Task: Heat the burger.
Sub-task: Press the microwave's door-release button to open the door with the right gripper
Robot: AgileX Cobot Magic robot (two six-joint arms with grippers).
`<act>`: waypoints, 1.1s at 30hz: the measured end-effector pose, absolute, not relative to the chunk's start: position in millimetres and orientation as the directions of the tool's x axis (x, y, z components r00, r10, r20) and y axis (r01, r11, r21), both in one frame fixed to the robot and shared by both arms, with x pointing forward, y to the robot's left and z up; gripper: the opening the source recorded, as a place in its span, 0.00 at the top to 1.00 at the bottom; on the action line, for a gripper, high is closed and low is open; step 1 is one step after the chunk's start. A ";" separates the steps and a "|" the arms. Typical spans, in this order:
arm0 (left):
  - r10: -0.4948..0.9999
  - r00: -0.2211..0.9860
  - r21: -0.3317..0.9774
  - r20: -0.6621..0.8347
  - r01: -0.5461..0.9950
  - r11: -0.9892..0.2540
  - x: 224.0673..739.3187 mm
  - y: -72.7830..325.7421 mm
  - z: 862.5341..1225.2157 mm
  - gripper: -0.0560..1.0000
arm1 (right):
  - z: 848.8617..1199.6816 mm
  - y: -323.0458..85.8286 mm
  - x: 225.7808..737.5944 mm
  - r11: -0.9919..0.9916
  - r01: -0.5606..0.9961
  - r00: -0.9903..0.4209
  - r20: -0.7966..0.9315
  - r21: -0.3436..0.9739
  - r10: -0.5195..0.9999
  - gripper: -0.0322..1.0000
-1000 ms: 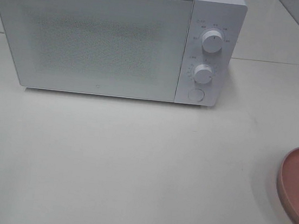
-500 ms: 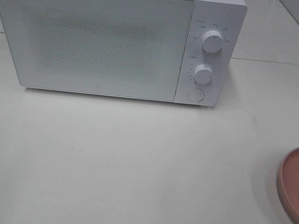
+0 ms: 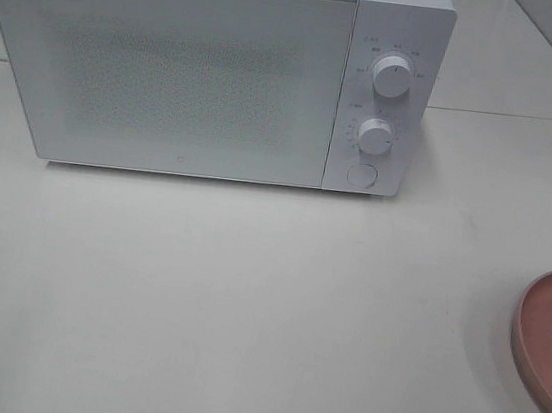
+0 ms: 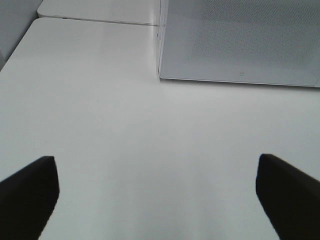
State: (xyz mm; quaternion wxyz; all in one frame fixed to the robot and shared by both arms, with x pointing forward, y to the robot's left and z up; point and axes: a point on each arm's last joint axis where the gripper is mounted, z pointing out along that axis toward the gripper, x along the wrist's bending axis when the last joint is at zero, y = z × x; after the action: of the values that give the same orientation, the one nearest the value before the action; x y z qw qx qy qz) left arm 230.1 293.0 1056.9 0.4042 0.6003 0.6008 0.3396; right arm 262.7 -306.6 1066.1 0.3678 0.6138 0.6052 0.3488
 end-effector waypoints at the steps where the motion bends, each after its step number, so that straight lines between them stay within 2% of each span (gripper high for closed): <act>1: 0.996 0.047 0.893 -0.078 0.447 0.049 230.1 293.0 1056.9 0.00 | 1066.9 -306.2 265.9 0.005 0.486 0.022 -0.018 0.874 1.000 0.27; 11: 0.996 0.047 0.893 -0.078 0.447 0.049 230.1 293.0 1056.9 0.00 | 1070.9 -301.2 301.7 0.020 0.477 0.000 -0.023 0.878 1.000 0.27; 33: 0.996 0.047 0.893 -0.077 0.447 0.048 230.1 293.1 1056.9 0.00 | 1041.0 -288.5 369.6 0.035 0.367 -0.070 -0.009 0.929 0.997 0.27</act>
State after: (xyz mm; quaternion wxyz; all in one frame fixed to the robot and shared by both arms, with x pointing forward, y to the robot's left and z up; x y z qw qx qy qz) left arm 230.1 293.1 1056.9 0.4038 0.6003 0.6009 0.3400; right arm 369.6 -288.5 1041.0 0.3859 0.5622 0.6069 0.4082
